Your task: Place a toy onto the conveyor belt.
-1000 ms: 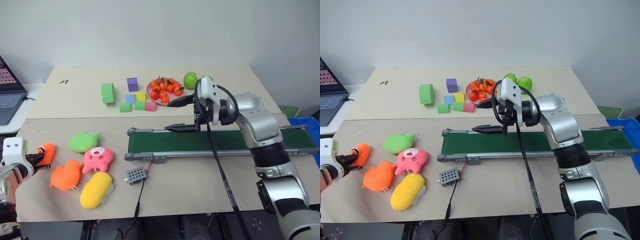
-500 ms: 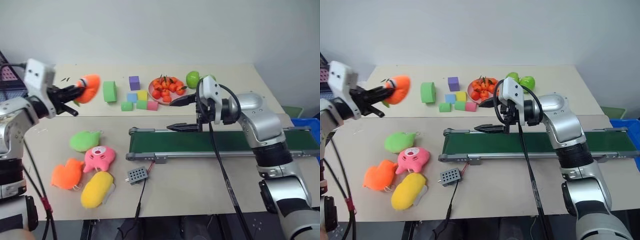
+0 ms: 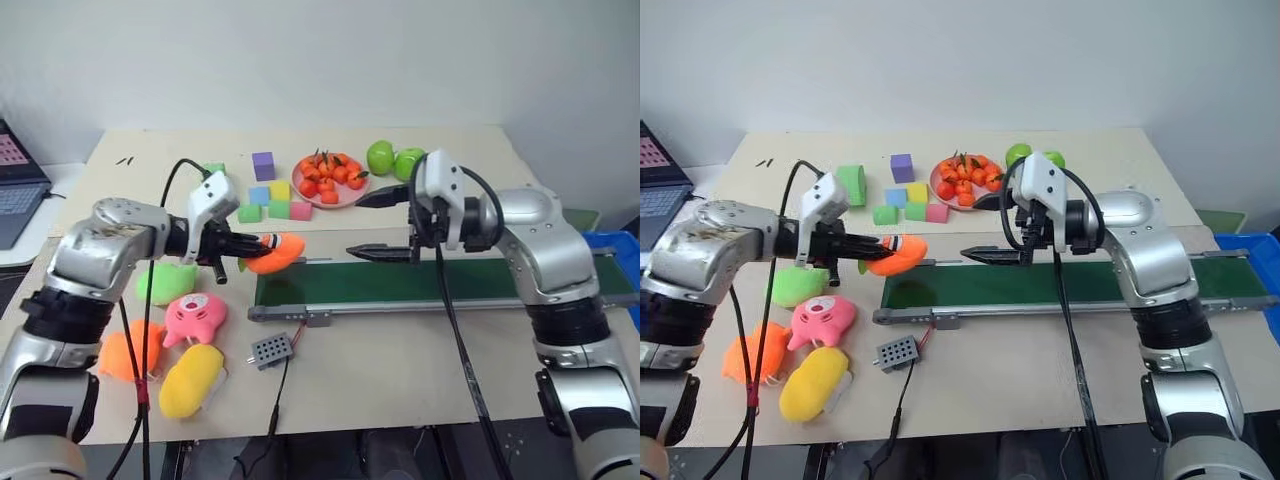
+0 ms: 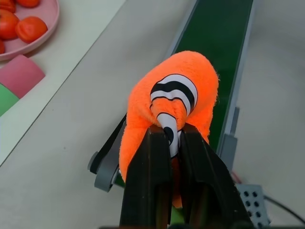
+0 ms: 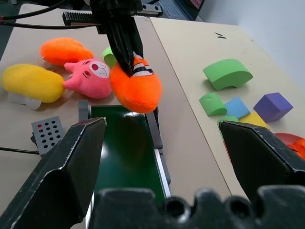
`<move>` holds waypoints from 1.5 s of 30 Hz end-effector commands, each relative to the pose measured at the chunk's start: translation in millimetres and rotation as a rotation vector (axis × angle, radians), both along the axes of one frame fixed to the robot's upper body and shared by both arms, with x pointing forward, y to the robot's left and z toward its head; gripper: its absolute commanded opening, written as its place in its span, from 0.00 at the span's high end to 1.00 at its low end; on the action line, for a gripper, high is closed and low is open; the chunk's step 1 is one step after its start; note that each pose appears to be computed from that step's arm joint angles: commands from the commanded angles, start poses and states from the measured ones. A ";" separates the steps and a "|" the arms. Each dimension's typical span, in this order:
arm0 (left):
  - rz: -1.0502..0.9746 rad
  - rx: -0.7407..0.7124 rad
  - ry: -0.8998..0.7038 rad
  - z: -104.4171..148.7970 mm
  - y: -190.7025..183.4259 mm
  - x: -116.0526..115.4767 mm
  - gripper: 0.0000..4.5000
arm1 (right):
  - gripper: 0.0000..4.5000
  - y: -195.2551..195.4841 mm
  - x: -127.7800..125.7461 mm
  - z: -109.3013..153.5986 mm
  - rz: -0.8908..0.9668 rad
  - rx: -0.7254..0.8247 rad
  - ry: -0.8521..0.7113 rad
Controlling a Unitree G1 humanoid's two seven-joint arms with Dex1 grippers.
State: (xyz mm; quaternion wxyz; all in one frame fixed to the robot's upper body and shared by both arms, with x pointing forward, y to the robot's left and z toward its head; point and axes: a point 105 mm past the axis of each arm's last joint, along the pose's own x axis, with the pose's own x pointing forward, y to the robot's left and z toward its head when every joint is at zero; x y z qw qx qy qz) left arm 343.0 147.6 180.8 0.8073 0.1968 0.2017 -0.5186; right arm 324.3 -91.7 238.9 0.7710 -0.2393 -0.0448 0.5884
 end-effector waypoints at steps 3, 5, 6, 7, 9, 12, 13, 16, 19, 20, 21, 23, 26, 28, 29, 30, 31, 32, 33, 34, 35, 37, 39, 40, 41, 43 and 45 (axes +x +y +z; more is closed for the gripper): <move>-0.115 0.140 -0.063 -5.2 -9.1 -2.0 0.98 | 0.00 -5.3 -8.4 16.2 -0.016 0.037 -0.053; -0.125 0.136 -0.046 -5.6 -11.5 -3.4 0.98 | 0.00 -5.5 -8.7 16.0 -0.018 0.037 -0.051; -0.131 0.136 -0.040 -5.8 -12.4 -4.4 0.98 | 0.00 -5.6 -8.9 15.9 -0.019 0.036 -0.050; -0.138 0.141 -0.038 -6.5 -12.9 -5.4 0.98 | 0.00 -5.8 -9.0 15.6 -0.018 0.036 -0.048; -0.148 0.154 -0.033 -7.7 -12.6 -7.2 0.98 | 0.00 -6.6 -9.0 15.0 -0.019 0.035 -0.043; -0.147 0.162 -0.041 -6.8 -12.2 -6.7 0.98 | 0.00 -8.1 -9.9 12.1 -0.012 0.019 -0.021; -0.147 0.161 -0.043 -6.1 -12.3 -6.6 0.98 | 0.00 -8.5 -10.2 11.8 -0.009 0.014 -0.017; -0.163 0.162 -0.055 -4.3 -14.8 -8.3 0.98 | 0.00 -9.8 -10.9 12.0 -0.005 -0.002 -0.015; -0.179 0.149 -0.066 0.0 -21.3 -11.1 0.78 | 0.00 -11.1 -10.5 14.3 -0.005 -0.008 -0.020; -0.184 0.138 -0.071 2.8 -24.3 -11.8 0.69 | 0.00 -11.4 -10.2 15.0 -0.006 -0.009 -0.022; -0.187 0.132 -0.074 4.6 -26.4 -12.4 0.59 | 0.00 -11.7 -10.1 15.3 -0.006 -0.011 -0.023; -0.189 0.109 -0.089 11.1 -31.7 -12.3 0.43 | 0.00 -12.3 -9.9 16.0 -0.007 -0.014 -0.026; -0.193 0.061 -0.110 26.0 -41.3 -12.7 0.19 | 0.00 -12.8 -9.8 17.6 -0.009 -0.021 -0.033; -0.186 0.029 -0.120 35.6 -46.3 -12.0 0.05 | 0.00 -13.0 -9.8 19.1 -0.009 -0.023 -0.036; -0.180 0.007 -0.123 41.2 -48.8 -11.4 0.02 | 0.00 -13.2 -9.9 19.6 -0.009 -0.023 -0.038; -0.175 -0.012 -0.125 46.3 -50.8 -10.9 0.02 | 0.00 -13.3 -10.0 20.0 -0.009 -0.024 -0.039; -0.169 -0.026 -0.132 50.8 -52.6 -9.9 0.02 | 0.00 -13.6 -10.0 20.3 -0.010 -0.025 -0.040; -0.164 -0.040 -0.140 56.1 -54.1 -9.1 0.02 | 0.00 -13.8 -10.0 20.7 -0.010 -0.026 -0.041; -0.161 -0.049 -0.144 59.4 -55.1 -8.5 0.02 | 0.00 -14.0 -10.0 20.9 -0.010 -0.027 -0.041; -0.159 -0.056 -0.147 62.8 -55.8 -8.5 0.02 | 0.00 -14.1 -10.0 21.2 -0.010 -0.028 -0.042; -0.156 -0.068 -0.151 67.6 -55.9 -8.2 0.02 | 0.00 -14.3 -10.5 21.5 -0.009 -0.031 -0.042; -0.148 -0.092 -0.154 76.5 -54.8 -8.2 0.02 | 0.00 -15.8 -12.6 21.5 -0.004 -0.041 -0.035; -0.149 -0.113 -0.149 84.4 -51.9 -10.2 0.02 | 0.00 -19.2 -14.8 21.3 -0.002 -0.054 -0.025; -0.160 -0.123 -0.142 87.8 -49.7 -13.1 0.02 | 0.00 -21.6 -15.6 20.8 -0.003 -0.063 -0.017; -0.186 -0.146 -0.132 92.5 -45.2 -19.7 0.02 | 0.00 -25.4 -17.0 19.3 -0.004 -0.078 -0.004; -0.224 -0.171 -0.107 97.3 -35.1 -32.1 0.02 | 0.00 -32.0 -19.7 16.3 -0.005 -0.104 0.021; -0.251 -0.169 -0.100 97.4 -27.8 -41.4 0.02 | 0.00 -35.9 -22.0 14.0 -0.003 -0.121 0.038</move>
